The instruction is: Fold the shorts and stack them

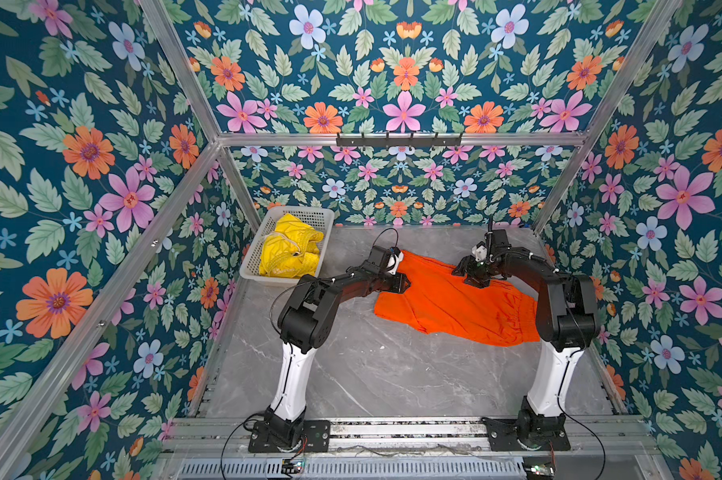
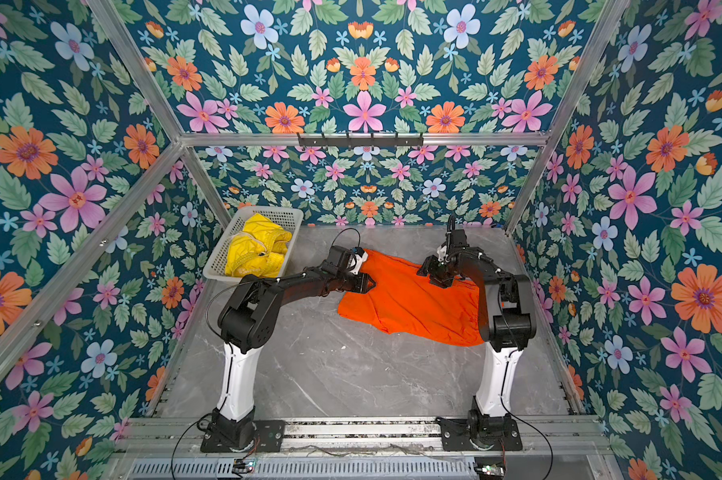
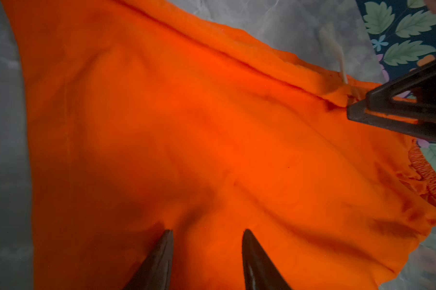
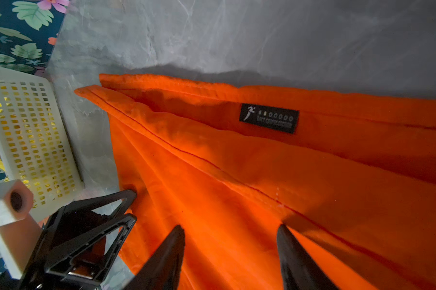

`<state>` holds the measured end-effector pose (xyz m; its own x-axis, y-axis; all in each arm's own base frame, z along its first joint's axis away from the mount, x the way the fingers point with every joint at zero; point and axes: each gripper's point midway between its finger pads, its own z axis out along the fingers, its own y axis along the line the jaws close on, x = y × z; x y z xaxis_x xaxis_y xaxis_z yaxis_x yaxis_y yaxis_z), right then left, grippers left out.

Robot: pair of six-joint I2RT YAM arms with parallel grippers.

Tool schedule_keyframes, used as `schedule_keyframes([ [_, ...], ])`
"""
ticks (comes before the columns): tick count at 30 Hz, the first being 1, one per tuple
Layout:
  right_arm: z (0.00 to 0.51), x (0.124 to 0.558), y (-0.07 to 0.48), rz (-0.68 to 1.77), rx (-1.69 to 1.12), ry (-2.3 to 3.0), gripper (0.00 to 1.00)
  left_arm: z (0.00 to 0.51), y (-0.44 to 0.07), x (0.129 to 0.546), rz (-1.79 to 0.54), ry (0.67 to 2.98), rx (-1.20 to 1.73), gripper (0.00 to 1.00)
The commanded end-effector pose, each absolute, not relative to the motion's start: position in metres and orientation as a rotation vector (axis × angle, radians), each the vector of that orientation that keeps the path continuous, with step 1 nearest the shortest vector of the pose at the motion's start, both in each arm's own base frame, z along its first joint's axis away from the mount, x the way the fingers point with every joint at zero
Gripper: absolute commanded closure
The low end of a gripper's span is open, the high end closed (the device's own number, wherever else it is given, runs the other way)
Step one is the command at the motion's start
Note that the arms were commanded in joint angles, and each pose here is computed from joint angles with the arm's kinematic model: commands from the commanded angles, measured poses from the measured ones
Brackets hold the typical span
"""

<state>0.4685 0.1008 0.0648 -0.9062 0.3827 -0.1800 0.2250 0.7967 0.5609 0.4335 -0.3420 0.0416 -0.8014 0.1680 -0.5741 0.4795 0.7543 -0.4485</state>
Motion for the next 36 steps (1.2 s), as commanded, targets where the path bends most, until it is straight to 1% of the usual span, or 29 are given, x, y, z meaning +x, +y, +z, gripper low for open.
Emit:
schedule_keyframes([
  [1,0.052,0.464,0.096,0.748,0.485,2.756,0.41,0.028,-0.333,0.43,-0.752,2.481,0.484,0.53],
  [8,0.037,0.468,0.072,0.627,0.548,2.78,0.41,0.015,-0.323,0.423,-0.705,2.52,0.472,0.53],
  [12,0.035,0.475,0.037,0.523,0.607,2.752,0.41,0.008,-0.32,0.419,-0.693,2.539,0.472,0.53],
  [16,0.038,0.489,-0.001,0.495,0.676,2.688,0.41,0.002,-0.315,0.414,-0.674,2.557,0.476,0.53],
  [21,0.054,0.511,-0.027,0.519,0.677,2.617,0.41,-0.001,-0.311,0.412,-0.655,2.566,0.475,0.53],
  [25,0.089,0.519,-0.036,0.517,0.625,2.557,0.41,0.002,-0.311,0.411,-0.654,2.564,0.475,0.53],
  [28,0.121,0.509,-0.031,0.536,0.581,2.511,0.41,0.006,-0.311,0.412,-0.655,2.558,0.472,0.53],
  [31,0.138,0.485,-0.017,0.619,0.58,2.47,0.41,0.007,-0.31,0.412,-0.65,2.558,0.468,0.53],
  [33,0.135,0.466,-0.006,0.662,0.587,2.465,0.41,0.005,-0.31,0.412,-0.651,2.565,0.46,0.53],
  [36,0.116,0.443,0.016,0.693,0.551,2.527,0.41,0.004,-0.309,0.411,-0.653,2.57,0.45,0.53],
])
